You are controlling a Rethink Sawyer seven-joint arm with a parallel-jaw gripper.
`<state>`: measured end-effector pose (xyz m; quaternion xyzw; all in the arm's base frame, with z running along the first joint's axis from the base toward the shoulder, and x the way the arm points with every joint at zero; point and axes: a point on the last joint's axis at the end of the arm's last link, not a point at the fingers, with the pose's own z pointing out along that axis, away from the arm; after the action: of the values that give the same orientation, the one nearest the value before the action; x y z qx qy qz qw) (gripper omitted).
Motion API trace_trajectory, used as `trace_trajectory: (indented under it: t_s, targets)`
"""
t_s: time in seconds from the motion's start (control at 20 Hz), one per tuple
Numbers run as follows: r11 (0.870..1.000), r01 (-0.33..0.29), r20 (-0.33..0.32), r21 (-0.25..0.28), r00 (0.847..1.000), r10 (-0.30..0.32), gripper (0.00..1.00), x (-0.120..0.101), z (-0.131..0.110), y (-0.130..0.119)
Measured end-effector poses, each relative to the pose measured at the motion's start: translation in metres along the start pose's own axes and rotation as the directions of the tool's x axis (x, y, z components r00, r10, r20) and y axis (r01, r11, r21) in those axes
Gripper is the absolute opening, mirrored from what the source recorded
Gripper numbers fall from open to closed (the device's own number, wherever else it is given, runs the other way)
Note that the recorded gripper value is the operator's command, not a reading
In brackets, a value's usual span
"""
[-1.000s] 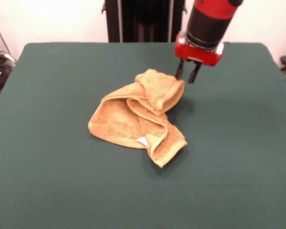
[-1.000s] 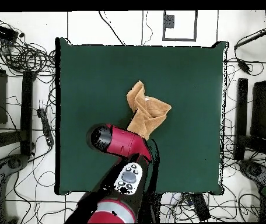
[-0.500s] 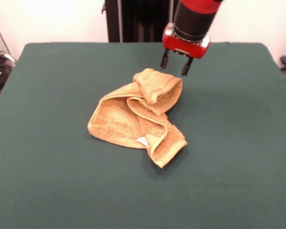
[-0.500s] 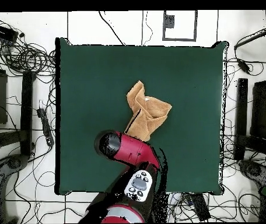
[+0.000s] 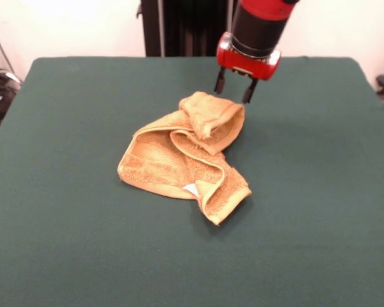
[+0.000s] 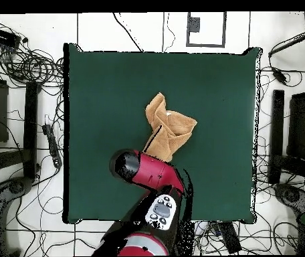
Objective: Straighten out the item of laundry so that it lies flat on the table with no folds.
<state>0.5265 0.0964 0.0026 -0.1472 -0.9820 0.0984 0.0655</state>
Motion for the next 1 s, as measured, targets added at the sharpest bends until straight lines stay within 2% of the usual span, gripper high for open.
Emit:
trace_trajectory:
  t_s: [0.65,0.8,1.0]
  targets:
    - [0.999,-0.031,0.044,-0.022,0.999,0.032,1.00,-0.016,-0.002,-0.008]
    - [0.997,-0.045,0.102,-0.055,0.994,0.051,1.00,-0.029,0.008,-0.005]
    - [0.991,-0.083,0.218,-0.107,0.970,0.105,1.00,-0.054,0.025,-0.002]
